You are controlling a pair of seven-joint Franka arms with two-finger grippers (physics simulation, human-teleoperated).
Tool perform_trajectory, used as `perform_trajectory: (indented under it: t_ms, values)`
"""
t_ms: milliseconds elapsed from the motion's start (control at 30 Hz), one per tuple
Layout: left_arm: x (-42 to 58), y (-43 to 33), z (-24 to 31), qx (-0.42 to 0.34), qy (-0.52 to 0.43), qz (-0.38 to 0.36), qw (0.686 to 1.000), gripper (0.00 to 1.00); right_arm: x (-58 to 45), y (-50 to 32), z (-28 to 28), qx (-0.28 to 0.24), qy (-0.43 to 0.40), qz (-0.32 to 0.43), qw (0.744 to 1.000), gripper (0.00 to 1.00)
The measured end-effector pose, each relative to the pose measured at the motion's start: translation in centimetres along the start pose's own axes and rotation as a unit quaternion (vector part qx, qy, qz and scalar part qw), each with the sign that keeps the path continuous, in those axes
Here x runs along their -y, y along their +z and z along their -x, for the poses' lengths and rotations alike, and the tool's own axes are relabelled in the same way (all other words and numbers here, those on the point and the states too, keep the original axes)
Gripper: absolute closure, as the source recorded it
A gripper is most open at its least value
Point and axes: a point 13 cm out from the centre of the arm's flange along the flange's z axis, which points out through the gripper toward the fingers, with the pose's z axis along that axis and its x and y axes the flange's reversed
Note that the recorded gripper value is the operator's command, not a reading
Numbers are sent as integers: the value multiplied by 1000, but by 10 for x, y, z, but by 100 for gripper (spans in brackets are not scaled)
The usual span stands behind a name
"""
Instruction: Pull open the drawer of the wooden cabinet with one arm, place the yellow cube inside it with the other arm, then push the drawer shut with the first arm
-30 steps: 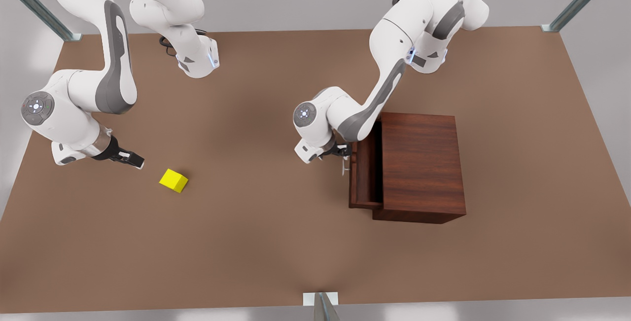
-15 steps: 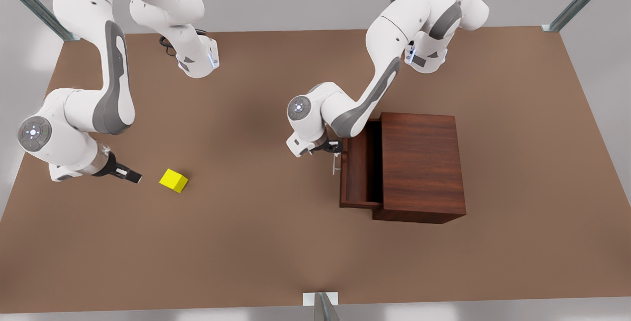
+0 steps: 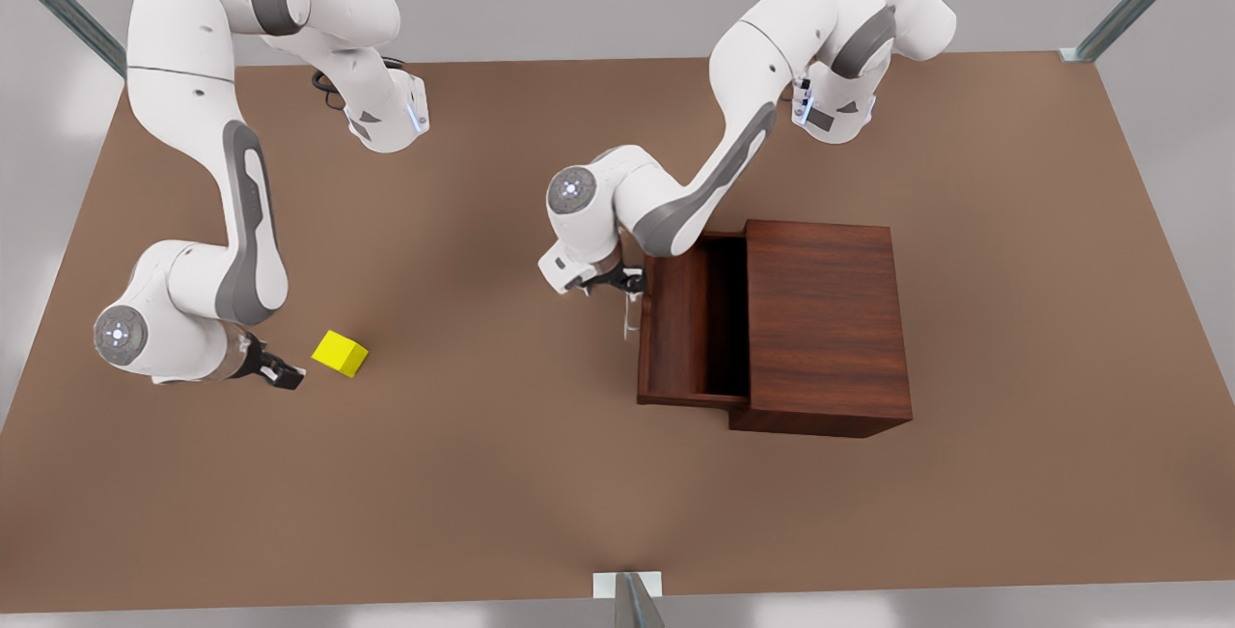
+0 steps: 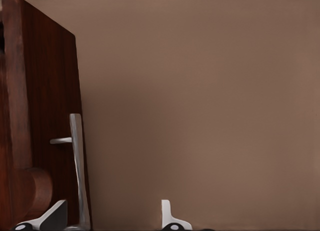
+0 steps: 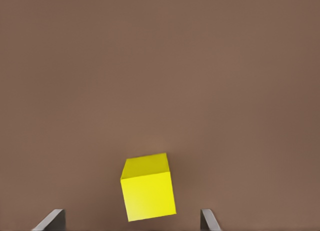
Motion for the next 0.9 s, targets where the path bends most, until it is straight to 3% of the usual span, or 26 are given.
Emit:
perform_trajectory:
  t_ms: [133, 200, 267, 333, 400, 800, 900]
  values:
    - [-56, -106, 31, 22, -47, -8, 999, 0, 5, 21, -4, -4, 12, -2, 1000, 0]
    - [-191, -109, 72, -15, -135, 15, 991, 0, 9, 35, -8, -8, 15, -6, 1000, 0]
    - [-370, -107, 86, -78, -256, -12, 963, 0, 11, 52, -14, -13, 16, -11, 1000, 0]
    - [-480, -97, 22, -129, -321, -37, 938, 0, 10, 66, -18, -14, 14, -13, 1000, 0]
    - [-492, -86, -4, -135, -320, -62, 936, 0, 5, 76, -20, -12, 7, -14, 1000, 0]
    - [-476, -81, 10, -92, -211, -56, 971, 0, -8, 109, -18, -11, -66, -10, 998, 0]
    - [-497, -49, 4, -119, -215, -52, 968, 0, -5, 116, -16, -13, -81, -11, 997, 0]
